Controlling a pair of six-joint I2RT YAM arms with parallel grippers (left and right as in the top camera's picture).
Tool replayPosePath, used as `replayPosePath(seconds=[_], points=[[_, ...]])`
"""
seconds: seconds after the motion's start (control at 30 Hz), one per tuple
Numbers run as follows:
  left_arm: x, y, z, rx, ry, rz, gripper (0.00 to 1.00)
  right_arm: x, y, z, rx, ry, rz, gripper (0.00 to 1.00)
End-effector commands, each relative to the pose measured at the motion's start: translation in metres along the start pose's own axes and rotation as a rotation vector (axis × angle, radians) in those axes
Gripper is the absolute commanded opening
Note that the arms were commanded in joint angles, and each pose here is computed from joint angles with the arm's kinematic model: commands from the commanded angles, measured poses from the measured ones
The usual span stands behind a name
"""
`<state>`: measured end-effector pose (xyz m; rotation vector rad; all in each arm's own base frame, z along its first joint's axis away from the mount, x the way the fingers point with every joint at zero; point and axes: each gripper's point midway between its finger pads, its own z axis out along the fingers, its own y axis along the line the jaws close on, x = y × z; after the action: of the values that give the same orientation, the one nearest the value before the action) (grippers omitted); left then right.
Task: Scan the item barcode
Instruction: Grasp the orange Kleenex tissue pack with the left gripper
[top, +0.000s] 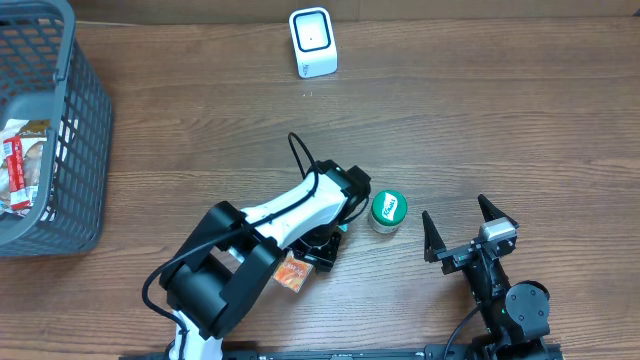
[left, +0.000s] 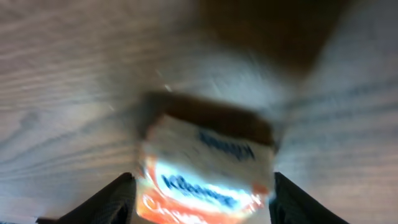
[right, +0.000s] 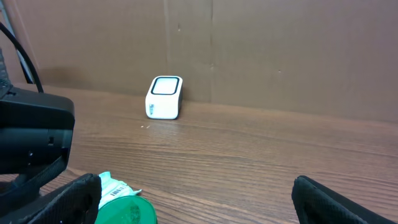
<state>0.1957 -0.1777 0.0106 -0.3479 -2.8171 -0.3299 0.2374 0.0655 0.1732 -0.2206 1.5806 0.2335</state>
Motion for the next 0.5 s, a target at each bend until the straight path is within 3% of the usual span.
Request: replayPosePath(seconds=[0.0,0.47], points=[[-0.011,0.009,-0.006,-0.001,-0.062,-0.069,0.58,0.003,0.0,0.0,-0.002,0.002,-0.004,1.0],[-0.034,0.028,-0.008,0.048,-0.099,-0.154,0.54,0.003,0.0,0.0,-0.002,0.002,-0.004,1.0]])
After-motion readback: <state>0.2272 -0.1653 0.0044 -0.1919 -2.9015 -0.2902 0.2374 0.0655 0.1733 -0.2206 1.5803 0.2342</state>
